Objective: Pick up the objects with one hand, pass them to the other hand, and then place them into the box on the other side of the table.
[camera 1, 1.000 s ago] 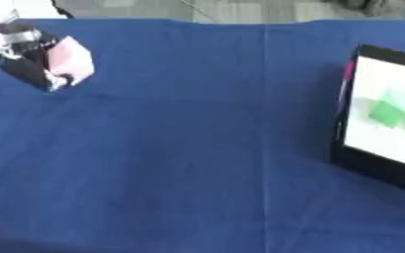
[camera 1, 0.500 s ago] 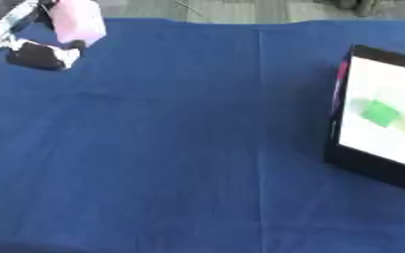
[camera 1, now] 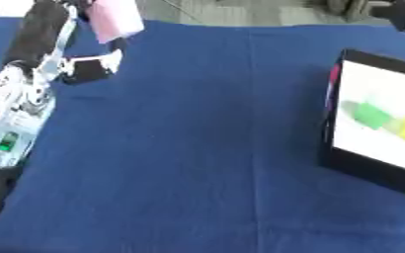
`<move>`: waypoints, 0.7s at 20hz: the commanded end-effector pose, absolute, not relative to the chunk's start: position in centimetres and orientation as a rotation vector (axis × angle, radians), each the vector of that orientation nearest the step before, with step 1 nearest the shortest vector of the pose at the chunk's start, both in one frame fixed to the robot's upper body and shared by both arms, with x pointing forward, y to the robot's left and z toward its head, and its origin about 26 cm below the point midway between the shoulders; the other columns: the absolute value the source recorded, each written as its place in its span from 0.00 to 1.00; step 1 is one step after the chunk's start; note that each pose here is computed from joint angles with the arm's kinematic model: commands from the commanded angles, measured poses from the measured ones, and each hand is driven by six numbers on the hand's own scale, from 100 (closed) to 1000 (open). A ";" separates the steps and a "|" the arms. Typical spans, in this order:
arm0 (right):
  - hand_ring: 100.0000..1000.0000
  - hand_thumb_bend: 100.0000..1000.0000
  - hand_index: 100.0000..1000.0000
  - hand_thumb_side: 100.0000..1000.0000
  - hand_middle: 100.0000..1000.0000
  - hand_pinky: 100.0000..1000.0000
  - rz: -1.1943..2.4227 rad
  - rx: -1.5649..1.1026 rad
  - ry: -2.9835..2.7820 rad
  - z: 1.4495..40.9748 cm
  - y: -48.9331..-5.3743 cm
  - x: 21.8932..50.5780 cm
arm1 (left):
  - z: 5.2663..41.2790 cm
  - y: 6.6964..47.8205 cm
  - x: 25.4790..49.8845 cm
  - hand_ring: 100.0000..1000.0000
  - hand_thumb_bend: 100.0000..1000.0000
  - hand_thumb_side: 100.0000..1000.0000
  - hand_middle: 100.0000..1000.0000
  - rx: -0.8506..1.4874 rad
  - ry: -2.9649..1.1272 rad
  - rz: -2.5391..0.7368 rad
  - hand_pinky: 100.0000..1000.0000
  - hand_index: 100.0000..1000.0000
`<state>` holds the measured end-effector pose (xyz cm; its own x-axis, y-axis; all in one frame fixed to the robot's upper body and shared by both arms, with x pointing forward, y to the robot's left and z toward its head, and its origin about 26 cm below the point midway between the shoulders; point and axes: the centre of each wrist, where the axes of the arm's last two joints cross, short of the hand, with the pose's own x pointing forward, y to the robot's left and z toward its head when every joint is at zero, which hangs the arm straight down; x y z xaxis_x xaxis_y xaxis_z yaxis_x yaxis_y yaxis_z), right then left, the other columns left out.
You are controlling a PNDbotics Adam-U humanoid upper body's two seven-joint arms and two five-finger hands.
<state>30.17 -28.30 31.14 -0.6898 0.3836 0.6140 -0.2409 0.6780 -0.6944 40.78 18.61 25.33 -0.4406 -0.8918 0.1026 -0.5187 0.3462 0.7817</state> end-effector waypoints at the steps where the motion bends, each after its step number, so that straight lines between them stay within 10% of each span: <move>1: 1.00 0.00 1.00 0.45 1.00 0.98 1.121 -0.123 -2.075 31.8 -26.9 29.9 | 25.3 17.9 40.7 0.57 0.00 0.11 0.50 1.263 -2.142 -0.911 0.72 0.59; 14: 1.00 0.00 1.00 0.47 1.00 0.98 1.369 -0.101 -1.917 30.6 -21.8 30.3 | 22.6 15.3 40.3 0.56 0.00 0.04 0.50 1.364 -2.195 -0.931 0.70 0.58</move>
